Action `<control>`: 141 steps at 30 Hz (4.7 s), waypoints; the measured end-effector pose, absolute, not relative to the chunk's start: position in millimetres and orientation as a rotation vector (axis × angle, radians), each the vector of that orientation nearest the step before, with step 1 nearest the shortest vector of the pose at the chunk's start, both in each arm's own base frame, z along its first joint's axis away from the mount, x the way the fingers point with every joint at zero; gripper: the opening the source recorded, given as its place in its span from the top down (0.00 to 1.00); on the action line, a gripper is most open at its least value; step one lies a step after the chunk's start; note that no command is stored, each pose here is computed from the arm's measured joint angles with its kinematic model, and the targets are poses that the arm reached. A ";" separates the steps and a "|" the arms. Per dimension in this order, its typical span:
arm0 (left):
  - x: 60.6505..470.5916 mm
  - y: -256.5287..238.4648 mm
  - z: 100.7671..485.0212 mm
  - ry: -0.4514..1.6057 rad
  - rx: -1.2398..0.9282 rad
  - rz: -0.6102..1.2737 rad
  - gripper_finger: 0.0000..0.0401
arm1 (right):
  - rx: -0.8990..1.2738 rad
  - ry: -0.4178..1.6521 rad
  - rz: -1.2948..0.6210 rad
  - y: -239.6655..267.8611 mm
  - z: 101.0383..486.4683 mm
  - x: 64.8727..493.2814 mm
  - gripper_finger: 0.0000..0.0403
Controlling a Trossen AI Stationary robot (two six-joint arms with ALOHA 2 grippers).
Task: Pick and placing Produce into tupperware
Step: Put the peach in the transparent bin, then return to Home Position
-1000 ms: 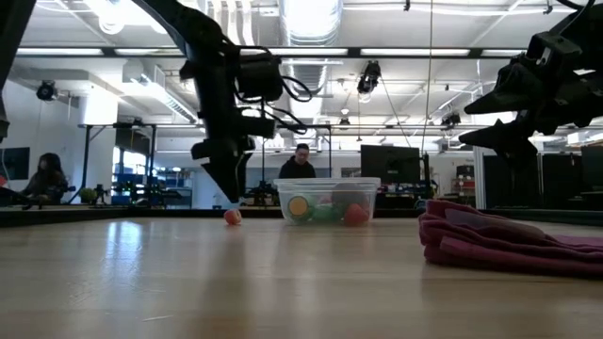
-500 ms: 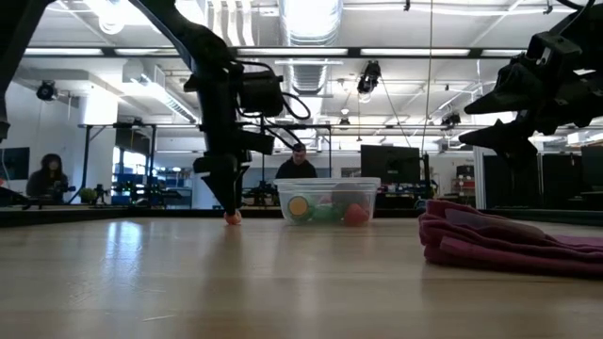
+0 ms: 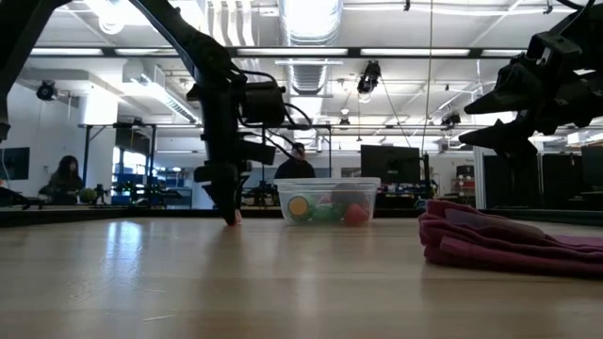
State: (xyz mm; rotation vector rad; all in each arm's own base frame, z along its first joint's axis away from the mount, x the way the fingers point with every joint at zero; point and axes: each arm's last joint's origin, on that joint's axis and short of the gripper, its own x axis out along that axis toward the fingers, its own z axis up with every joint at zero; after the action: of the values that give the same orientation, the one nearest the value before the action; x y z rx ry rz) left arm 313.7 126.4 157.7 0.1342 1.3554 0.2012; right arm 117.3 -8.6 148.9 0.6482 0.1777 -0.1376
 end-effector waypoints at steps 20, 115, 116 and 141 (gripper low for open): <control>315.3 127.4 161.2 1.337 0.087 0.255 0.80 | 0.648 0.178 -0.138 -8.5 148.9 117.3 0.46; 71.6 3.5 248.9 0.032 -0.407 -0.037 0.41 | 0.648 0.177 -0.138 -8.5 148.9 117.3 0.46; 74.0 3.9 240.4 0.074 -0.413 -0.023 0.41 | 0.648 0.177 -0.138 -8.5 148.9 117.3 0.46; 99.9 7.7 166.1 0.048 -0.473 0.004 0.41 | 0.648 0.177 -0.137 -8.5 149.0 117.3 0.46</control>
State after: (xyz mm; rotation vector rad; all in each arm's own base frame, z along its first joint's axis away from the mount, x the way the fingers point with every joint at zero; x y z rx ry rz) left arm 99.9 7.7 166.1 -0.4731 0.0480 0.0039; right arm 117.3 -8.5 149.0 0.6481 0.1766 -0.1374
